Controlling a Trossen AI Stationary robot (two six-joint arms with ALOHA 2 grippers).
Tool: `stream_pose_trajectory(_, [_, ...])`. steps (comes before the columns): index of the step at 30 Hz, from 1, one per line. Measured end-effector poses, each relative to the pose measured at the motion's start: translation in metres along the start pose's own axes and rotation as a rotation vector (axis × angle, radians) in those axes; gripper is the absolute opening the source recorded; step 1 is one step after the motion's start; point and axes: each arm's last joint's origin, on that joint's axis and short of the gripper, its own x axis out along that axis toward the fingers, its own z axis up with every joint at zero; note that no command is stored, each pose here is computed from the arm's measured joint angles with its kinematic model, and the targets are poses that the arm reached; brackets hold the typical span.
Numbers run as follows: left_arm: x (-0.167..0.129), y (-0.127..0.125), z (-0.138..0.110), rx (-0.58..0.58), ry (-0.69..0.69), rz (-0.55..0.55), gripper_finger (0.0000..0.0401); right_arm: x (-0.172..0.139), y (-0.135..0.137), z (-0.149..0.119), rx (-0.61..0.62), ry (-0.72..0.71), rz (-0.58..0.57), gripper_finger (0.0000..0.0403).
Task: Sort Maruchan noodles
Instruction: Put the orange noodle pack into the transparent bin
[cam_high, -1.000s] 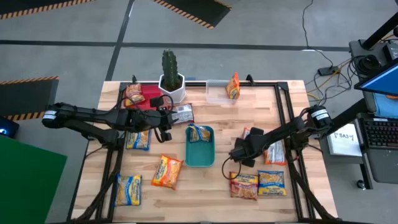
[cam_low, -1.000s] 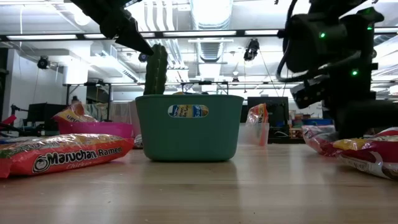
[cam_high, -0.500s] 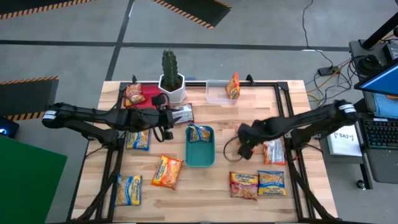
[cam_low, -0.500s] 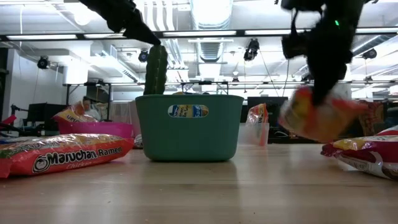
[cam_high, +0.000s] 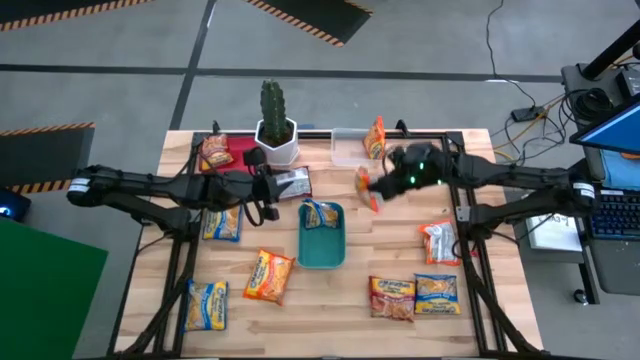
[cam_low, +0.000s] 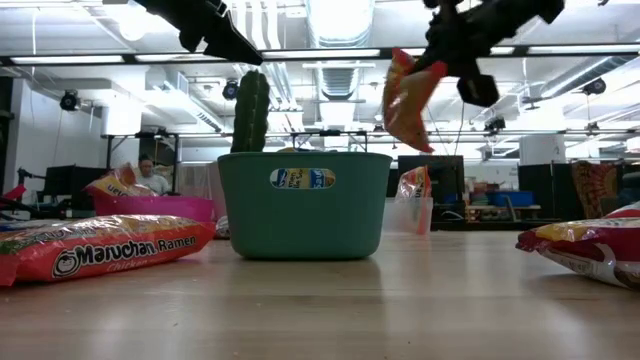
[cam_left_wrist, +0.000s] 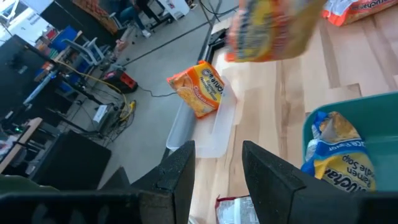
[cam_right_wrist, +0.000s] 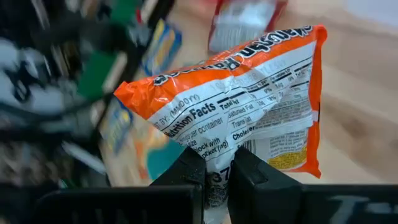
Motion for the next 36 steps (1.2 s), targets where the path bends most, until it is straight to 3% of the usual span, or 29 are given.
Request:
stream_pose_trajectory(9, [0.002, 0.003, -0.001, 0.031, 0.006, 0.014, 0.0116, 0.01, -0.04, 0.061, 0.166, -0.129, 0.102, 0.0021])
stream_pose_trajectory(23, [0.002, 0.004, -0.001, 0.063, 0.006, 0.016, 0.0116, 0.086, -0.113, 0.147, 0.225, -0.138, -0.071, 0.0022])
stream_pose_trajectory(29, [0.003, 0.003, -0.003, 0.067, 0.012, 0.013, 0.0116, 0.116, -0.125, 0.165, 0.242, -0.082, -0.116, 0.0022])
stream_pose_trajectory(36, [0.003, 0.003, -0.003, 0.06, 0.012, 0.013, 0.0116, 0.128, -0.131, 0.17, 0.246, -0.043, -0.153, 0.0022])
